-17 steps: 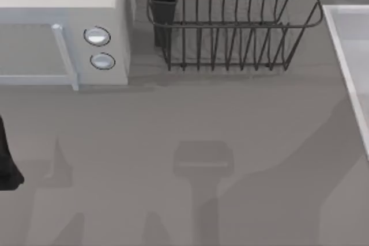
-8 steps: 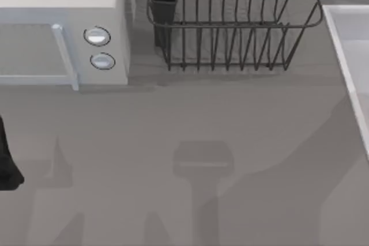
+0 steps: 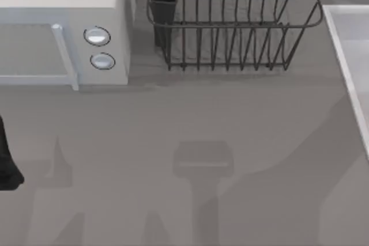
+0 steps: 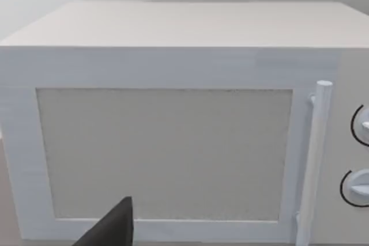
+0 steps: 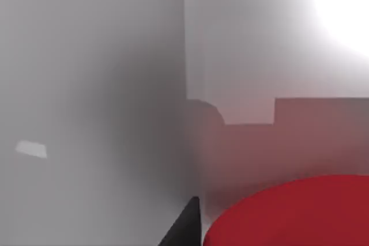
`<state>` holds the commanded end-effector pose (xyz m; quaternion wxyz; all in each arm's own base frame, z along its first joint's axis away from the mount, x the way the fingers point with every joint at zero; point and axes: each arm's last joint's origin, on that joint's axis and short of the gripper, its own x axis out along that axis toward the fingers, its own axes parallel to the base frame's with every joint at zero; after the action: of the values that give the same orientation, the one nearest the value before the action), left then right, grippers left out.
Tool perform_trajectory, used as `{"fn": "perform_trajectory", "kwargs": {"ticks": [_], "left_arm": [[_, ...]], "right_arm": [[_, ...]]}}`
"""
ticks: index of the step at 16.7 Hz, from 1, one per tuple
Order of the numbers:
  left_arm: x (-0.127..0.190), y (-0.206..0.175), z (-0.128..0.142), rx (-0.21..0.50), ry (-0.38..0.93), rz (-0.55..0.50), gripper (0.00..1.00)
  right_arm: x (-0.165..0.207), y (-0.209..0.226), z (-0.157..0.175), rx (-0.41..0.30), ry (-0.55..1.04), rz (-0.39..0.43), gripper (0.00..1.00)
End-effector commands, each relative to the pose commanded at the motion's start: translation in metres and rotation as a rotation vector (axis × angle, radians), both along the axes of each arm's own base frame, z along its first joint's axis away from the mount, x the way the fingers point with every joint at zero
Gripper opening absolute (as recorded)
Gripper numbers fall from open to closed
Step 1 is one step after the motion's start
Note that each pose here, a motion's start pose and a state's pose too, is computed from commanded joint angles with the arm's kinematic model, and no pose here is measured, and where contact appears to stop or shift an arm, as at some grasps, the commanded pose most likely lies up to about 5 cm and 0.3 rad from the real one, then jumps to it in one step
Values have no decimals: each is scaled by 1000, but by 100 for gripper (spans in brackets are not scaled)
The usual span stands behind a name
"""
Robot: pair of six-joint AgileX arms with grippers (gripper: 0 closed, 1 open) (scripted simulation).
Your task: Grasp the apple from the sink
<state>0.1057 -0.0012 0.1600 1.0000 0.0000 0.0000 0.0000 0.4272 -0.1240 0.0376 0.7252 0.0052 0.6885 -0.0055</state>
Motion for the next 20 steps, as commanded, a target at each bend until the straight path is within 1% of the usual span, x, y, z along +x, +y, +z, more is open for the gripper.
{"fn": "perform_trajectory", "kwargs": {"ticks": [2,5,9,12,14,16,17,20], "left_arm": [[0,0,0,0,0,0,100],[0,0,0,0,0,0,100],[0,0,0,0,0,0,100],[0,0,0,0,0,0,100],[0,0,0,0,0,0,100],[0,0,0,0,0,0,100],[0,0,0,0,0,0,100],[0,0,0,0,0,0,100]], "right_arm": [[7,-2,13,-1,-2,0,0],[20,-7,53,0,-2,0,0],[24,-8,131,8,25,0,0],[15,-5,191,10,33,0,0],[6,-2,222,6,20,0,0],[0,0,242,1,4,0,0],[-2,1,247,0,1,0,0],[-2,1,247,0,0,0,0]]}}
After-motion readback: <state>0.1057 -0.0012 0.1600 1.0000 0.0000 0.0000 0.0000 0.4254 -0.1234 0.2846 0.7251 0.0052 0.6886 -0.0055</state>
